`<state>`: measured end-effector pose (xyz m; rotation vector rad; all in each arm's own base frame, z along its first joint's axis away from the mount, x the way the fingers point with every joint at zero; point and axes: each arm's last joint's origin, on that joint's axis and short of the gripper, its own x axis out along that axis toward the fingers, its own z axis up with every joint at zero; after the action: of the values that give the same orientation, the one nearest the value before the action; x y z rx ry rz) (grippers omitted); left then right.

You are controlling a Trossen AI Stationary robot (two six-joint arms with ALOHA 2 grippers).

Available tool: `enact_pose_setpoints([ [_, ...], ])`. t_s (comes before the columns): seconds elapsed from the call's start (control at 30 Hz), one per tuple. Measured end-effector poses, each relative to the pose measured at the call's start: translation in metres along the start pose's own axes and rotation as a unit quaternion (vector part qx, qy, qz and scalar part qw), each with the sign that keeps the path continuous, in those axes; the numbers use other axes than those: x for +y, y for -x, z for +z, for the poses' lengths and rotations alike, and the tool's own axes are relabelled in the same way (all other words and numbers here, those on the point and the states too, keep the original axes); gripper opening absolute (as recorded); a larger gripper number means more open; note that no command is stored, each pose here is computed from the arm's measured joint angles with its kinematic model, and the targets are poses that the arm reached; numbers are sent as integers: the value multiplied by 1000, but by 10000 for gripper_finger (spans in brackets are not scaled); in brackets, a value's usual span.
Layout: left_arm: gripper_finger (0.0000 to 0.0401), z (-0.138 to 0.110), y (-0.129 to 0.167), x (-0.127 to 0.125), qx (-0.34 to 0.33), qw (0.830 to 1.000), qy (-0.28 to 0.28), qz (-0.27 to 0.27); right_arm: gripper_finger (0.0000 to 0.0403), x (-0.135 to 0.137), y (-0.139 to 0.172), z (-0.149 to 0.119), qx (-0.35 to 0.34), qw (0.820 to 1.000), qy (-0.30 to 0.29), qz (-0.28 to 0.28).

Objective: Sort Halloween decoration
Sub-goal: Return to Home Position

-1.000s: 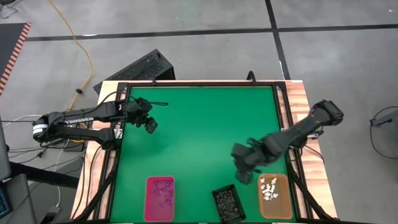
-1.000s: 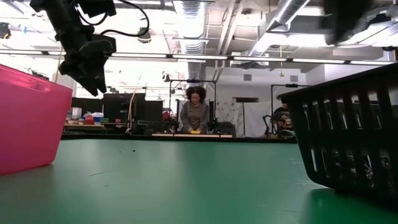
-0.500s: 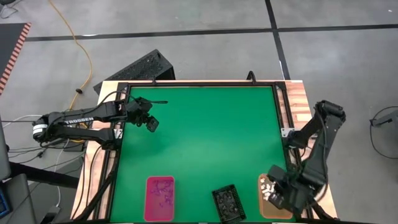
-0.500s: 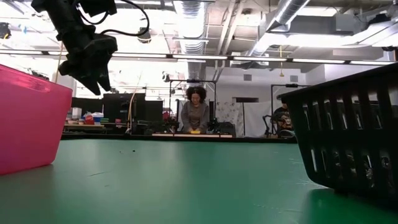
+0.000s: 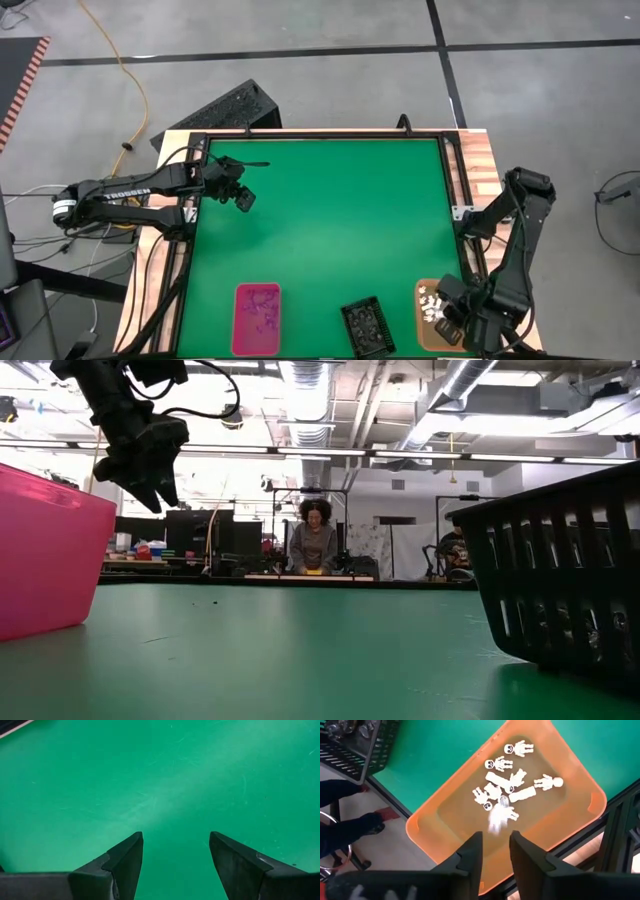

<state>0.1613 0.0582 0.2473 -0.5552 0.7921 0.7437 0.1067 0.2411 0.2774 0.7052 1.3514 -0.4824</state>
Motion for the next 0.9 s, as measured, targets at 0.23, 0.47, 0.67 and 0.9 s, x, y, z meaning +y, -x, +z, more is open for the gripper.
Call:
enact_pose_setpoints([
  [0.23,219,0,0,0,0,1000,18,2,165,1,1,6,-12,1000,-6,2],
  [0.47,219,-2,0,-2,24,996,76,-29,169,20,15,52,-102,994,-2,45],
  [0.67,219,8,15,-16,-14,982,48,-180,162,41,54,114,-157,980,87,90],
  [0.9,219,29,80,-31,-243,872,-61,-422,162,42,128,156,-390,888,239,45],
])
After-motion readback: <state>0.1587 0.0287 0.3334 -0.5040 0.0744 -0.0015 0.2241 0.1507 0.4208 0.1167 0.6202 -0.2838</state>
